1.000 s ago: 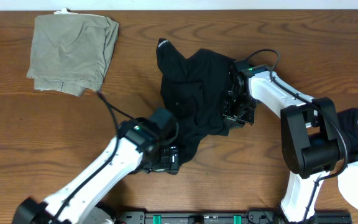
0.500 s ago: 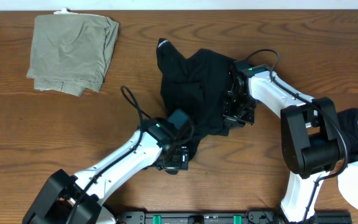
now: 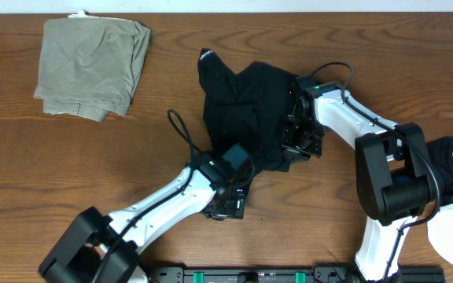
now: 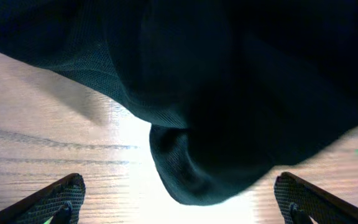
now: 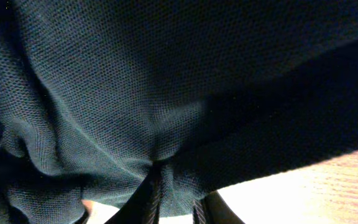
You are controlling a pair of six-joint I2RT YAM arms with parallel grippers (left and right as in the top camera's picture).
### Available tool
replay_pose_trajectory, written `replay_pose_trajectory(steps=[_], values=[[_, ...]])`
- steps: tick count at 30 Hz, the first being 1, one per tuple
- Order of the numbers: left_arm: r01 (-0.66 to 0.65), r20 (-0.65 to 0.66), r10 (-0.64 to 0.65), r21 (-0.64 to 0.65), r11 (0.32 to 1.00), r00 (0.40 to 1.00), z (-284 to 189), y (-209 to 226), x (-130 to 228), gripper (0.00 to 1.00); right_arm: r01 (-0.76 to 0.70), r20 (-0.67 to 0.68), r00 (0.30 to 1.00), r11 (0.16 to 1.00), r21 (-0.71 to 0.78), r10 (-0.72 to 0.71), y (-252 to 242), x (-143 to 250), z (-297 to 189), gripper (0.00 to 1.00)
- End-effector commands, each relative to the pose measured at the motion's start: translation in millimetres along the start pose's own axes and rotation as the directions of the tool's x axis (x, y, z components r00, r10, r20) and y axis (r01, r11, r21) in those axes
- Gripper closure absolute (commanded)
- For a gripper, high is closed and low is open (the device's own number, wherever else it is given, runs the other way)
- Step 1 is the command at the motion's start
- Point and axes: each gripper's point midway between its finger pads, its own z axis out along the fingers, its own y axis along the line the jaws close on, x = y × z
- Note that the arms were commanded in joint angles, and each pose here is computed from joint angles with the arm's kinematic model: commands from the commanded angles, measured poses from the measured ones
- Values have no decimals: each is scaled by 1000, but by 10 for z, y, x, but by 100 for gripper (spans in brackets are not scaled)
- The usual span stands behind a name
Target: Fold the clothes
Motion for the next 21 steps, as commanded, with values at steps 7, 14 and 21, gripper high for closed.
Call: replay_pose_trajectory(steps=[7, 14, 21], values=[[8, -26, -9, -61, 998, 1000, 135, 83, 10, 8, -3, -17, 1000, 999, 35, 4, -115, -10, 104, 83], [7, -13, -8, -50, 999, 1000, 137, 56, -23, 30, -4, -20, 1000, 999, 36, 5, -118, -4, 104, 83], [6, -5, -6, -42, 999, 1000, 138, 38, -41, 54, -5, -24, 1000, 999, 37, 6, -121, 6, 103, 83]])
